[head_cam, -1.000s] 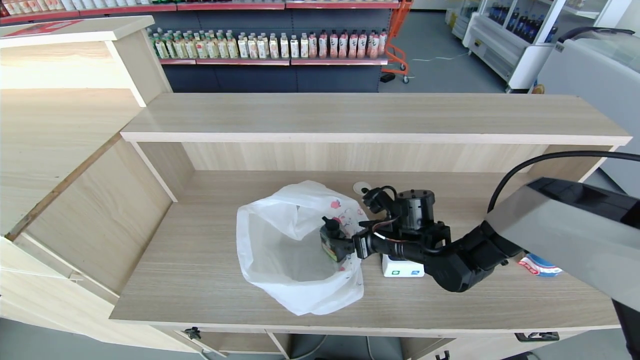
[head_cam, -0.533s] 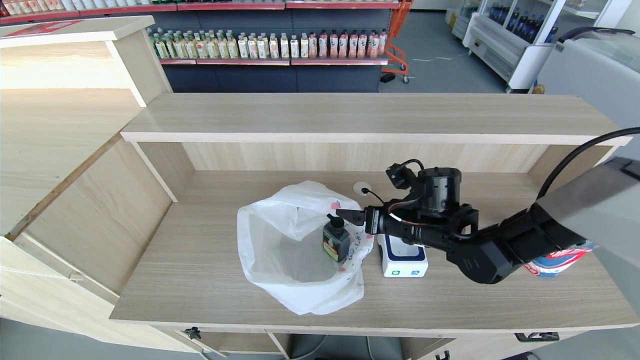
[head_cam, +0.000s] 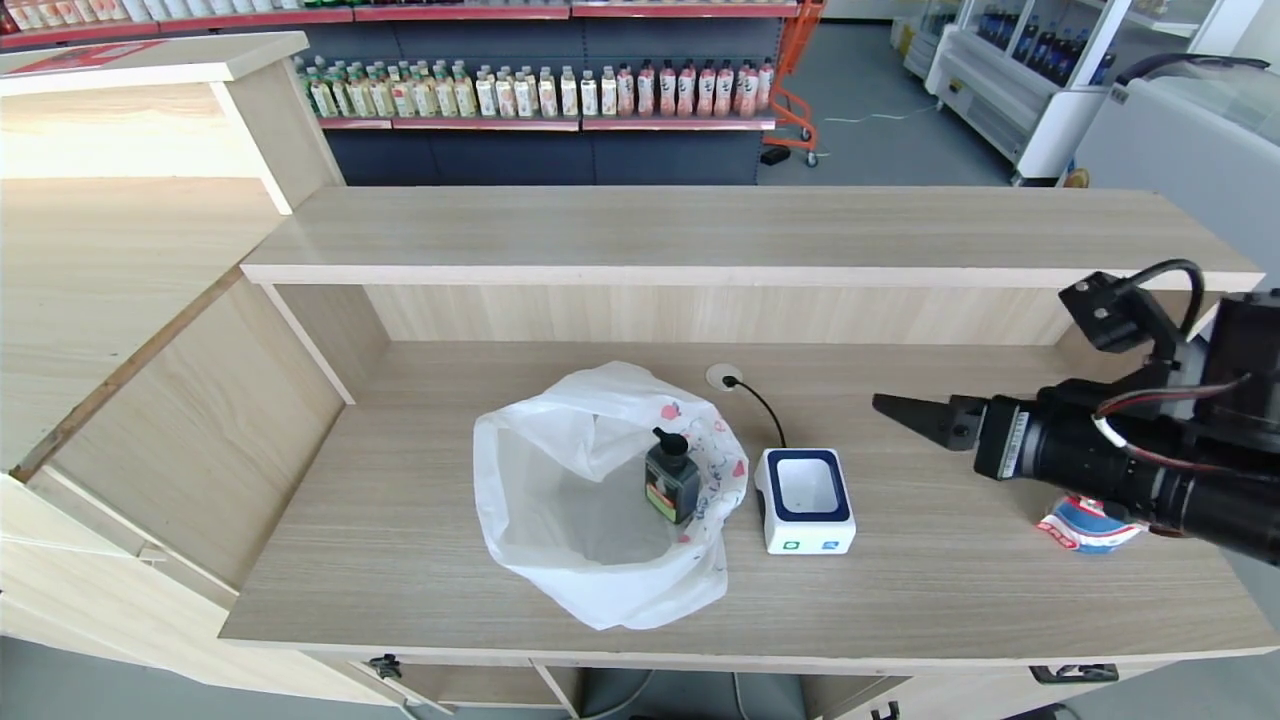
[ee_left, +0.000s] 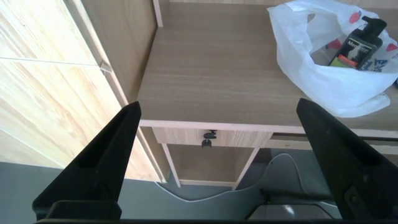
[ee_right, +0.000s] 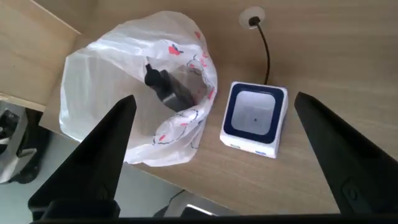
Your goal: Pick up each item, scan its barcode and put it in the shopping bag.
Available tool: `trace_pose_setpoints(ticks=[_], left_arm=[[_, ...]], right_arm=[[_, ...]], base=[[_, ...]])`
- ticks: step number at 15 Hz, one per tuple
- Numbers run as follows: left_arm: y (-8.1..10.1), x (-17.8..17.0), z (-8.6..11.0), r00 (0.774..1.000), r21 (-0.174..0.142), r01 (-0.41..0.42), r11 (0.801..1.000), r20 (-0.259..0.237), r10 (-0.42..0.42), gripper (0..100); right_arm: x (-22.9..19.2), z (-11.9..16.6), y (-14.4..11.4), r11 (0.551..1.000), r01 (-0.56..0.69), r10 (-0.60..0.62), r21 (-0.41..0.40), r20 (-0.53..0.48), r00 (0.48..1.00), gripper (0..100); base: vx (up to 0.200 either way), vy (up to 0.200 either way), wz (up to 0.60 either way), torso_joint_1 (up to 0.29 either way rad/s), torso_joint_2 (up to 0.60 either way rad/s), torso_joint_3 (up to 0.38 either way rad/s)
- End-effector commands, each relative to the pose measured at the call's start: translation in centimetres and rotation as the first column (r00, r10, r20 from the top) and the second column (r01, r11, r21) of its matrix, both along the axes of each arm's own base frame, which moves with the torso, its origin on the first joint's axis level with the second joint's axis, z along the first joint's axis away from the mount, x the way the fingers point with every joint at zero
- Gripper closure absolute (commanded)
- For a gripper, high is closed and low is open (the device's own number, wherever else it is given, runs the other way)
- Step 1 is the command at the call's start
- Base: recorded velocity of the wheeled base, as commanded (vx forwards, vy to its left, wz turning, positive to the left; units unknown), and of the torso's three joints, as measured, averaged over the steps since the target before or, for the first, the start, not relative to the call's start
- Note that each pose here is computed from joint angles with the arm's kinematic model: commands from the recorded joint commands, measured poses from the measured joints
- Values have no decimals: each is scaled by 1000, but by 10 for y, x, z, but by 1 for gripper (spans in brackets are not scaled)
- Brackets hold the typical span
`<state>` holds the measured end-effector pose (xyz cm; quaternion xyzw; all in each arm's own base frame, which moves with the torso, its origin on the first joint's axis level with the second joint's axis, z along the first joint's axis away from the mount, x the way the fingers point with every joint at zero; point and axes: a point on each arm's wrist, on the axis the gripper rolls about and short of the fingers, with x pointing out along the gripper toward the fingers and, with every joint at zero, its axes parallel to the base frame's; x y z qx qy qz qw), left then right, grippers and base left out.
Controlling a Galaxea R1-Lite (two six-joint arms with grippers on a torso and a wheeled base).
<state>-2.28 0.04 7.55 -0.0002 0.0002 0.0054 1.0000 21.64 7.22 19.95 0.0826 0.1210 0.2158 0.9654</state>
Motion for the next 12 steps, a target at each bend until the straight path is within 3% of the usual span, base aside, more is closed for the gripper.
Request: trace_pose_setpoints(ticks=[1, 3, 6, 9, 12], left_arm=[[0, 0, 0, 1000, -1, 0, 1000, 0, 0, 0], [0, 0, 0, 1000, -1, 0, 1000, 0, 0, 0], [0, 0, 0, 1000, -1, 0, 1000, 0, 0, 0], [0, 0, 0, 1000, -1, 0, 1000, 0, 0, 0], [0, 0, 0, 1000, -1, 0, 1000, 0, 0, 0]], right_arm=[[-151, -54, -63, 948, 310, -303, -76, 85, 949, 0], [-196, -85, -71, 926, 366, -342, -97, 197, 919, 0], [-232, -124, -72, 882, 451, -429, -139, 160, 889, 0], [-239, -124, -72, 882, 454, -409, -124, 273, 870, 0], [-239, -124, -72, 882, 455, -412, -118, 271, 870, 0]], base=[[0, 0, 0, 0, 0, 0], [0, 0, 0, 0, 0, 0], [0, 0, 0, 0, 0, 0], [0, 0, 0, 0, 0, 0], [0, 0, 0, 0, 0, 0]])
